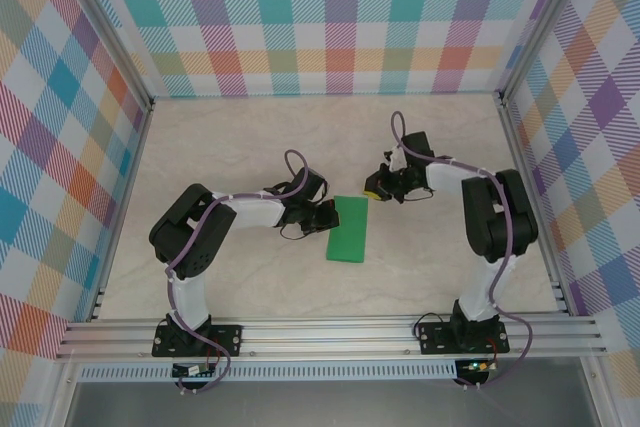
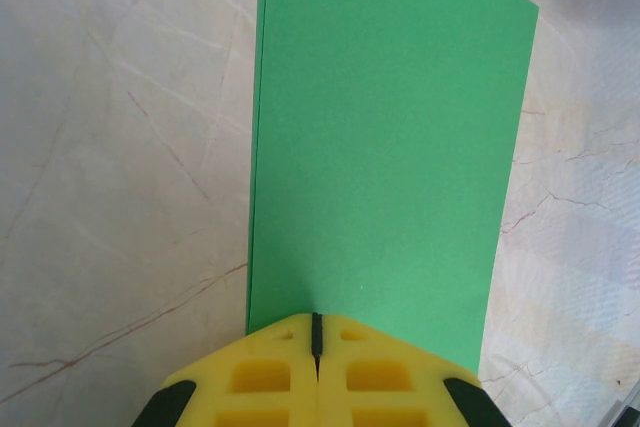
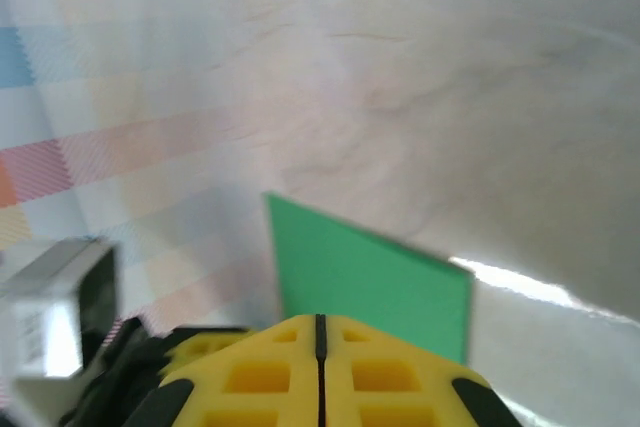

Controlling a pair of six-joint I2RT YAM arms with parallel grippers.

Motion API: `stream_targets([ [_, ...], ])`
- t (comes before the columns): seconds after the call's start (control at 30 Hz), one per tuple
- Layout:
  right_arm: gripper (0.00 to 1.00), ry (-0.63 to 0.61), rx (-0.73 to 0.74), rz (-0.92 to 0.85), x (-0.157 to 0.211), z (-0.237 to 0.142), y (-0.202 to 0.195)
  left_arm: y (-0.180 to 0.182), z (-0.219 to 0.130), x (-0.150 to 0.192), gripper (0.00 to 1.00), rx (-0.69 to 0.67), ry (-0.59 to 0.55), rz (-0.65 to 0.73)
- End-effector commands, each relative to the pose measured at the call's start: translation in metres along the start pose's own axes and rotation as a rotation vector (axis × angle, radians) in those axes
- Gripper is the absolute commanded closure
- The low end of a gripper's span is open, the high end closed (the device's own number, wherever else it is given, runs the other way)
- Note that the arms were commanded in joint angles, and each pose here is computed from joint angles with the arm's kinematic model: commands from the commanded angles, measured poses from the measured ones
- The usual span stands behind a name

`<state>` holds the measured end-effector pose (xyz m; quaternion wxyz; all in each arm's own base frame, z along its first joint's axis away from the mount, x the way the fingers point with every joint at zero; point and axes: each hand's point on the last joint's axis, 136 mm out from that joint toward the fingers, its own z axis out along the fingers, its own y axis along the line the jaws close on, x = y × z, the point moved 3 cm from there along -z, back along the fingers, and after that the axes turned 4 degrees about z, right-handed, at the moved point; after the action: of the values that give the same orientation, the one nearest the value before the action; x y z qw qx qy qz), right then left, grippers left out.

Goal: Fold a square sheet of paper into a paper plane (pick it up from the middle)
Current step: Fold the square sheet of paper in half at the center of the table.

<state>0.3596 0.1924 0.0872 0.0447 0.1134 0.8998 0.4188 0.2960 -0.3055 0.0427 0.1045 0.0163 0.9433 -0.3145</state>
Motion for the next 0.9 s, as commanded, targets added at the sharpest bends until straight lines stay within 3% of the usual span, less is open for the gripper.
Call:
stream_targets([
  [0.0,0.91,0.01,-0.061,-0.004,0.017,-0.016,0.012,0.043,0.005,0.033,1.0,-0.176,0.096,-0.043],
  [0.47,0.93,0.126,-0.055,0.01,0.117,0.009,-0.023,0.044,0.006,0.036,1.0,-0.175,0.104,-0.044],
  [0.87,0.93,0.16,0.094,0.032,0.138,0.029,-0.071,0.045,0.006,0.035,1.0,-0.173,0.1,-0.044],
])
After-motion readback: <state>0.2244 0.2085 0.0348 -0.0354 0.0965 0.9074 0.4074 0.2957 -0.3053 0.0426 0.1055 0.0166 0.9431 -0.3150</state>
